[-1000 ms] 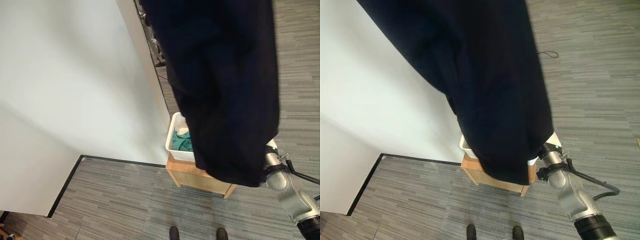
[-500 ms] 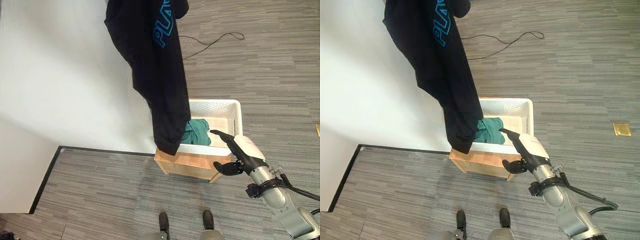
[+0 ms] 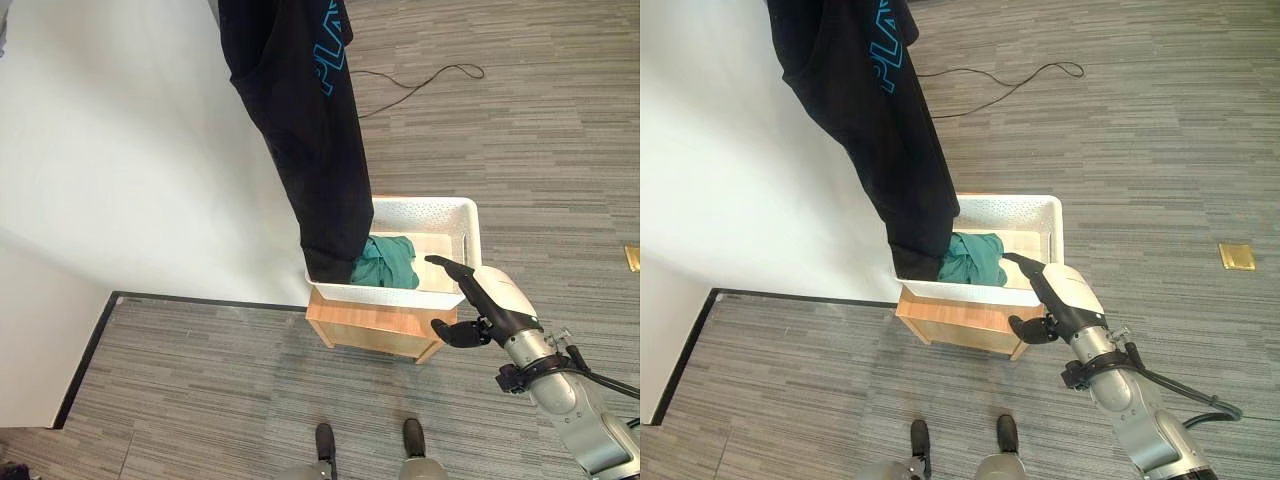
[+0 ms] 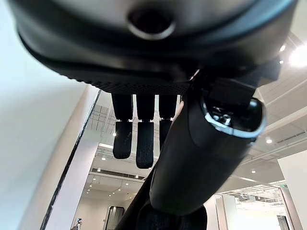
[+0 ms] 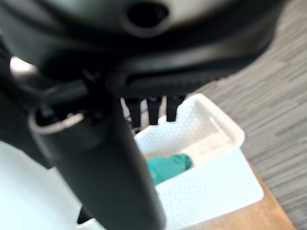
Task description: Pick up bed clothes into laundry basket.
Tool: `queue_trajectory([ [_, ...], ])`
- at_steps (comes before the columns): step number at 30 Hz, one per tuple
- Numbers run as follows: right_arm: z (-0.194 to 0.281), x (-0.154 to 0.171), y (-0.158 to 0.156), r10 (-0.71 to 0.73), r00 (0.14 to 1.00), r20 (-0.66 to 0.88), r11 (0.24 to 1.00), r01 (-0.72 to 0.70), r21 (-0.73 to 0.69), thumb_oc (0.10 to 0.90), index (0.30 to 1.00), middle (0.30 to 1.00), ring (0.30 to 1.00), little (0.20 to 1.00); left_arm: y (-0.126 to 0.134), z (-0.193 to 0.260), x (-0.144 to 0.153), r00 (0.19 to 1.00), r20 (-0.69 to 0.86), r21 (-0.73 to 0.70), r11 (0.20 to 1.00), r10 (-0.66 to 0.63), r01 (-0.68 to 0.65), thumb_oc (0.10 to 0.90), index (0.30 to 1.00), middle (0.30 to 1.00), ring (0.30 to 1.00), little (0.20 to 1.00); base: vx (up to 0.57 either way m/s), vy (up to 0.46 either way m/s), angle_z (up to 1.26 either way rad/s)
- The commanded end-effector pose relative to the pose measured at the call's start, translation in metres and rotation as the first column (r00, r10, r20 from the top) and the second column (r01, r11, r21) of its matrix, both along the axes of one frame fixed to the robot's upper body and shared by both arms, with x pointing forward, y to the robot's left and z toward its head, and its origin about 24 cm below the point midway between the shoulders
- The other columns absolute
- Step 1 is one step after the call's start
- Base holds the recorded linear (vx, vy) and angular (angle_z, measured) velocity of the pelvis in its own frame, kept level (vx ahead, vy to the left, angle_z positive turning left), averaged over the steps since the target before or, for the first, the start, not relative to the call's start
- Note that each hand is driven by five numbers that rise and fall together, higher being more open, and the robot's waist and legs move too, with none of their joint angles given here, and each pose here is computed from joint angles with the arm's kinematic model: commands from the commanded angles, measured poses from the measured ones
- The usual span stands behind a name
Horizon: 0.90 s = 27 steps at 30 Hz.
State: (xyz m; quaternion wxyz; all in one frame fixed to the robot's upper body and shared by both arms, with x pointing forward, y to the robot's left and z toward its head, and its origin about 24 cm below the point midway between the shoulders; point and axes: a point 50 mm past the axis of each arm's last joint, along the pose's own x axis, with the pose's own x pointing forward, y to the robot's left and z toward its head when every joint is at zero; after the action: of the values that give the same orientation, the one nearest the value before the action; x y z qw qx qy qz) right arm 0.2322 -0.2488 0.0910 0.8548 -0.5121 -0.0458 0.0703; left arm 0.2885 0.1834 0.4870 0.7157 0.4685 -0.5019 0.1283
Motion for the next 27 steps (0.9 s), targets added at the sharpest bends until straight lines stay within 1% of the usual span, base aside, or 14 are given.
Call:
queue_trajectory([
  [1,0.040,-0.001,0.010,0.078,0.975,0.207,0.997,-0.077,-0.015,0.800,0.900,0.900,0.900,0.900,0.034,0.058,-0.042,0.968,0.248,-0.265,0.964,0.047,0.021,0.400,0.300,0.300,0.300,0.300,0.00,0.000,0.00],
  [2,0.038,-0.002,0.011,0.078,0.976,0.204,0.997,-0.078,-0.010,0.800,0.900,0.900,0.900,0.900,0.035,0.055,-0.039,0.970,0.239,-0.266,0.964,0.046,0.020,0.400,0.300,0.300,0.300,0.300,0.00,0.000,0.00],
  [4,0.032,-0.004,0.013,0.076,0.980,0.184,0.997,-0.079,0.006,0.800,0.900,0.900,0.900,0.900,0.036,0.038,-0.022,0.983,0.181,-0.275,0.961,0.039,0.012,0.400,0.300,0.300,0.300,0.300,-0.02,0.027,-0.09],
  [9,0.032,-0.004,0.012,0.076,0.980,0.183,0.997,-0.078,0.003,0.800,0.900,0.900,0.900,0.900,0.037,0.037,-0.021,0.983,0.179,-0.277,0.961,0.040,0.012,0.400,0.300,0.300,0.300,0.300,-0.02,0.011,-0.13],
  [10,0.030,-0.002,0.013,0.055,0.980,0.191,0.998,-0.060,0.017,0.800,0.900,0.900,0.900,0.900,0.033,0.024,-0.008,0.991,0.133,-0.287,0.957,0.008,0.031,0.400,0.300,0.300,0.300,0.300,-0.09,0.041,-0.01],
  [12,0.025,-0.003,0.013,0.046,0.983,0.176,0.999,-0.049,0.016,0.800,0.900,0.900,0.900,0.900,0.031,0.013,0.000,0.992,0.114,-0.318,0.945,-0.048,0.082,0.400,0.300,0.300,0.300,0.300,-0.06,0.013,-0.24],
  [13,0.024,-0.003,0.012,0.046,0.983,0.175,0.999,-0.049,0.015,0.800,0.900,0.900,0.900,0.900,0.031,0.012,0.000,0.992,0.113,-0.319,0.944,-0.048,0.082,0.400,0.300,0.300,0.300,0.300,-0.01,-0.026,-0.28],
  [14,0.021,-0.004,0.014,0.047,0.985,0.166,0.999,-0.051,0.019,0.800,0.900,0.900,0.900,0.900,0.026,0.007,0.003,0.991,0.103,-0.318,0.941,-0.086,0.115,0.400,0.300,0.300,0.300,0.300,-0.01,-0.016,-0.11],
  [15,0.021,-0.004,0.013,0.047,0.985,0.165,0.999,-0.050,0.017,0.800,0.900,0.900,0.900,0.900,0.027,0.006,0.003,0.991,0.102,-0.320,0.940,-0.086,0.115,0.400,0.300,0.300,0.300,0.300,0.00,0.000,0.00],
  [18,0.018,-0.005,0.017,0.046,0.986,0.162,0.999,-0.049,0.017,0.800,0.900,0.900,0.900,0.900,0.020,-0.015,0.012,0.983,0.076,-0.352,0.918,-0.166,0.182,0.400,0.300,0.300,0.300,0.300,-0.01,-0.021,0.00],
  [19,0.018,-0.004,0.020,0.049,0.984,0.172,0.998,-0.054,0.024,0.800,0.900,0.900,0.900,0.900,0.014,-0.031,0.021,0.978,0.045,-0.361,0.909,-0.204,0.206,0.400,0.300,0.300,0.300,0.300,-0.03,-0.024,0.00],
  [23,0.019,-0.001,0.026,0.058,0.979,0.196,0.998,-0.064,0.025,0.800,0.900,0.900,0.900,0.900,0.002,-0.082,0.044,0.961,-0.079,-0.401,0.891,-0.267,0.214,0.400,0.300,0.300,0.300,0.300,-0.03,0.001,0.01],
  [26,0.018,0.004,0.027,0.033,0.978,0.207,0.999,-0.039,0.022,0.800,0.900,0.900,0.900,0.900,-0.014,-0.141,0.063,0.909,-0.211,-0.481,0.848,-0.360,0.224,0.400,0.300,0.300,0.300,0.300,-0.05,0.016,-0.02],
  [27,0.017,0.005,0.026,0.026,0.979,0.203,0.999,-0.031,0.018,0.800,0.900,0.900,0.900,0.900,-0.017,-0.154,0.067,0.896,-0.244,-0.497,0.842,-0.370,0.212,0.400,0.300,0.300,0.300,0.300,0.00,0.000,0.00],
])
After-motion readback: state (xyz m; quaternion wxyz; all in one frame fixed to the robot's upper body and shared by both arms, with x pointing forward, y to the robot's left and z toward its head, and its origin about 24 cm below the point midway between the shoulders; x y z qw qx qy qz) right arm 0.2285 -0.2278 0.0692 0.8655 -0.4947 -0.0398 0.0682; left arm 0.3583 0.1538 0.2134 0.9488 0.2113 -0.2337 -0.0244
